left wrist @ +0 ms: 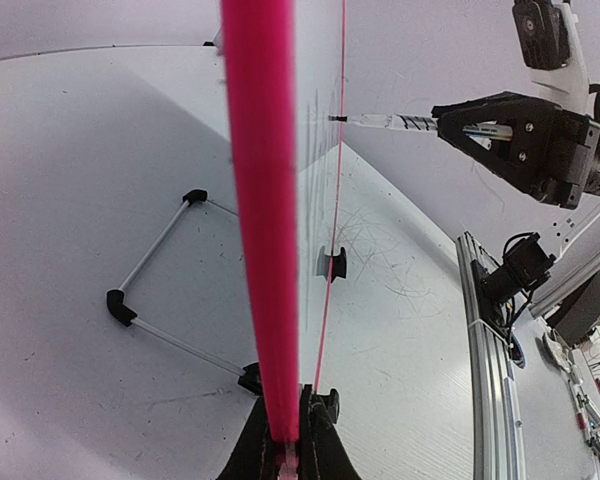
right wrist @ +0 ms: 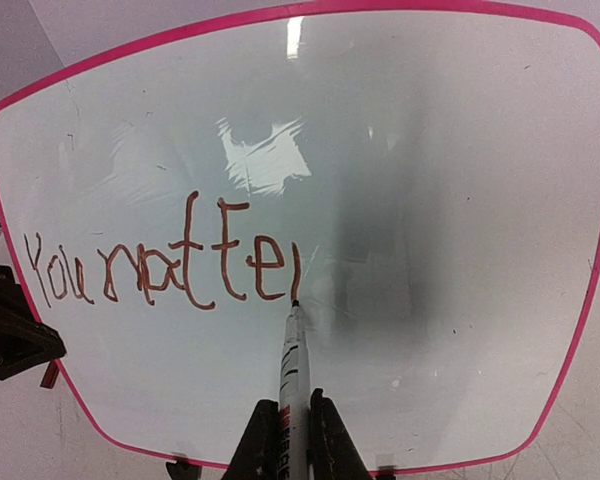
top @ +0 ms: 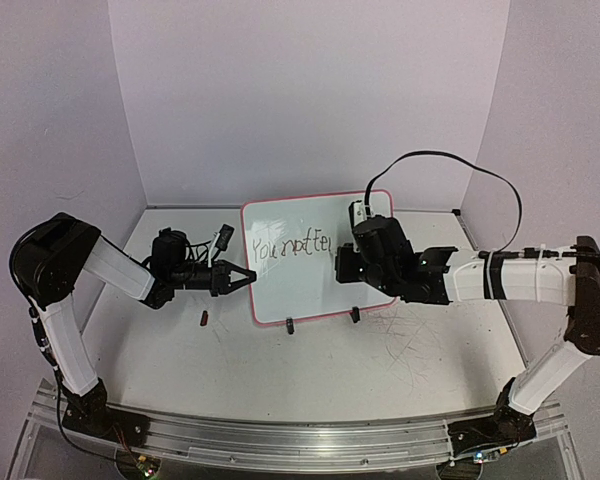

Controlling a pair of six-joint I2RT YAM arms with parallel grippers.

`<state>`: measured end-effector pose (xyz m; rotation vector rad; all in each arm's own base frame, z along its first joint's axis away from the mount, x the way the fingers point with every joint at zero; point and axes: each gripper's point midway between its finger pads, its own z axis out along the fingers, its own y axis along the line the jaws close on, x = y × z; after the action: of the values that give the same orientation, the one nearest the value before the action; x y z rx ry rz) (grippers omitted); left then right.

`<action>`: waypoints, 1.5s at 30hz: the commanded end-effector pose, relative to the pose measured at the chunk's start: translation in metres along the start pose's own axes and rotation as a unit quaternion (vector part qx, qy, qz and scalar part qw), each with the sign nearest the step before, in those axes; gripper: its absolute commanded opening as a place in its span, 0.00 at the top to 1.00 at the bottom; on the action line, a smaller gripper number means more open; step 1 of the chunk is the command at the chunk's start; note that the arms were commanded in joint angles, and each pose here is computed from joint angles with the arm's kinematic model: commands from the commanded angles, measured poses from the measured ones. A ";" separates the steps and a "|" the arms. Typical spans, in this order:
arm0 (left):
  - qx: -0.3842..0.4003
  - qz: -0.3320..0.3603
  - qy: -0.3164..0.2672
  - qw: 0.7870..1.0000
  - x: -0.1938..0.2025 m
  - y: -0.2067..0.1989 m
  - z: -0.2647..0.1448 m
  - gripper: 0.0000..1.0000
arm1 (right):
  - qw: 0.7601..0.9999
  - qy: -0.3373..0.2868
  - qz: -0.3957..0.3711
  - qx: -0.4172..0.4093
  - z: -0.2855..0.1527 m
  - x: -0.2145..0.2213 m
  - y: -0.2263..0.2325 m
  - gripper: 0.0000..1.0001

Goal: Write a sentence on the whiteboard

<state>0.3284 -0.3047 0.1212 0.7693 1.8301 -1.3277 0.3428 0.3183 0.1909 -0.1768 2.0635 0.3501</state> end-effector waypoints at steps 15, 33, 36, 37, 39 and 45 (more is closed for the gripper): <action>-0.028 0.020 -0.006 0.999 -0.009 0.009 0.002 1.00 | 0.999 -0.048 0.004 0.018 0.001 -0.038 0.000 1.00; -0.030 0.019 -0.005 0.999 -0.008 0.009 0.002 1.00 | 0.997 -0.066 0.020 0.023 -0.017 -0.052 -0.008 1.00; -0.030 0.019 -0.006 0.999 -0.008 0.009 0.002 1.00 | 0.997 -0.077 0.019 -0.018 -0.032 -0.057 -0.001 1.00; -0.030 0.019 -0.005 0.999 -0.008 0.009 0.003 1.00 | 0.996 -0.081 0.019 -0.024 -0.035 -0.058 -0.001 1.00; -0.031 0.018 -0.005 0.999 -0.008 0.010 0.003 1.00 | 0.996 -0.084 0.016 -0.022 -0.039 -0.057 -0.005 1.00; -0.035 0.018 -0.005 0.999 -0.007 0.011 0.002 1.00 | 0.997 -0.074 0.008 -0.013 -0.038 -0.047 -0.013 1.00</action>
<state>0.3284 -0.3047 0.1212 0.7700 1.8296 -1.3272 0.3386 0.2969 0.2437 -0.1415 1.9356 0.3811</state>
